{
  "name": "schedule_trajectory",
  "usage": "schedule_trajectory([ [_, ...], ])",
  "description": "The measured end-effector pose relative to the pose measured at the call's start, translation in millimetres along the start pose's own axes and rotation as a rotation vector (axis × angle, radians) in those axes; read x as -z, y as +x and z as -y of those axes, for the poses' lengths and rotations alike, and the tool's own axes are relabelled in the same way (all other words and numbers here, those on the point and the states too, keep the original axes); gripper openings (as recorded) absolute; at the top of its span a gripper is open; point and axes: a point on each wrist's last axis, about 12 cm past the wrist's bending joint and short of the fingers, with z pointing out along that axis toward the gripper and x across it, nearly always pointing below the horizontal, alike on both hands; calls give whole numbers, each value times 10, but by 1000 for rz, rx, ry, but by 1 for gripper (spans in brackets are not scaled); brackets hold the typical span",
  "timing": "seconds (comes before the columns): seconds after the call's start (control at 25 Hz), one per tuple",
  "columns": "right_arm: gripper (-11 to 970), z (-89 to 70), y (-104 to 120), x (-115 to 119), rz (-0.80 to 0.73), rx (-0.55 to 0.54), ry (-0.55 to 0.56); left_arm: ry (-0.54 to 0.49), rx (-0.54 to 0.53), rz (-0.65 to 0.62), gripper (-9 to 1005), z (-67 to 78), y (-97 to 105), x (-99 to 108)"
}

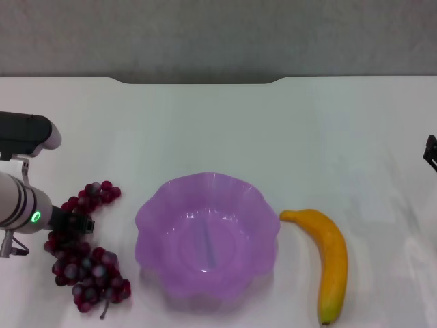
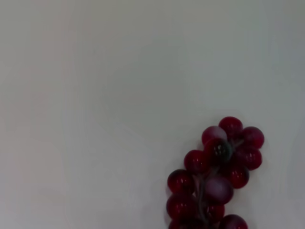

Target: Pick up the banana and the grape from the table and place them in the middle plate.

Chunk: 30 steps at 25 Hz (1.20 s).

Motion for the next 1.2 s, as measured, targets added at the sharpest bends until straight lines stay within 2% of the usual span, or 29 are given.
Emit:
schedule_trajectory([
  [0.44, 891, 4, 4, 3, -2, 3, 0, 10, 24, 28, 479, -17, 33, -23],
  [1.2, 892, 11, 12, 13, -4, 2, 3, 36, 42, 79, 444, -30, 43, 32],
])
